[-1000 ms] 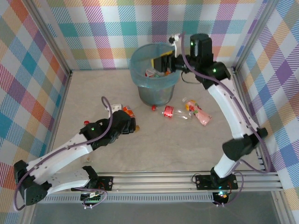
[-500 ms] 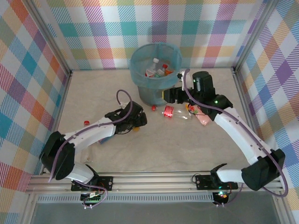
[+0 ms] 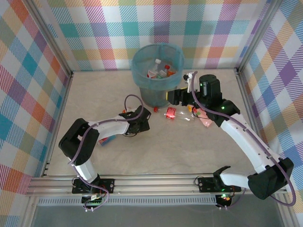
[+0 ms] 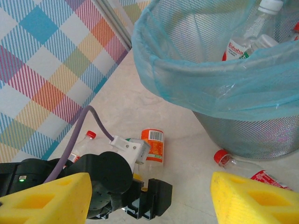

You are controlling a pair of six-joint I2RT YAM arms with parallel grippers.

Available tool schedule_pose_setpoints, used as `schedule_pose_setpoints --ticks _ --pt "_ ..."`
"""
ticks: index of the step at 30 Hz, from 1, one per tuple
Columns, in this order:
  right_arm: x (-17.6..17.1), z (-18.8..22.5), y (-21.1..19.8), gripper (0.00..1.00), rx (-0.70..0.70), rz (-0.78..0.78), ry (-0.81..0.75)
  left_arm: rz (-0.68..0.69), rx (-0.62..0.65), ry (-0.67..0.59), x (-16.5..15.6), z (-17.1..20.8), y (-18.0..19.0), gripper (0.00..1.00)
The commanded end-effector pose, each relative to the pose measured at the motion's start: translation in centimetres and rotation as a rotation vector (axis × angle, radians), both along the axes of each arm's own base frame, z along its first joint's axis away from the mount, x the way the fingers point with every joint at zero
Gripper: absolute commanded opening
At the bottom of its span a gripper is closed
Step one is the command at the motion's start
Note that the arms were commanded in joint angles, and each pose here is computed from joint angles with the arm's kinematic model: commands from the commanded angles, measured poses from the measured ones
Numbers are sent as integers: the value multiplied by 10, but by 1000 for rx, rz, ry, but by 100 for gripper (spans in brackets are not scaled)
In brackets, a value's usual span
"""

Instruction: Put the plastic bottles in the bin

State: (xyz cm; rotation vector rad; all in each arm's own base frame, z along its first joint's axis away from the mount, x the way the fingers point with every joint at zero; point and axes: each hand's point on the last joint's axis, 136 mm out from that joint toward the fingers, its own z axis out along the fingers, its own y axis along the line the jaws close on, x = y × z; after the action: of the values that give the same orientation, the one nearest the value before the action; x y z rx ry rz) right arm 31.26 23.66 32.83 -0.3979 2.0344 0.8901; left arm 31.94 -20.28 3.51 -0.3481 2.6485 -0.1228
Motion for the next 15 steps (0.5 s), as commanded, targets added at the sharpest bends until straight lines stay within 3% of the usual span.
schedule_pose_setpoints --ticks 1,7,15 --pt "-1 6 2 68 28 7 -8 12 -12 -32 14 4 -4 79" --pt "-1 6 1 68 26 3 -9 -9 -25 -28 12 1 -7 60" --pt "0 16 0 68 34 -5 -29 -12 -46 -94 8 25 0 44"
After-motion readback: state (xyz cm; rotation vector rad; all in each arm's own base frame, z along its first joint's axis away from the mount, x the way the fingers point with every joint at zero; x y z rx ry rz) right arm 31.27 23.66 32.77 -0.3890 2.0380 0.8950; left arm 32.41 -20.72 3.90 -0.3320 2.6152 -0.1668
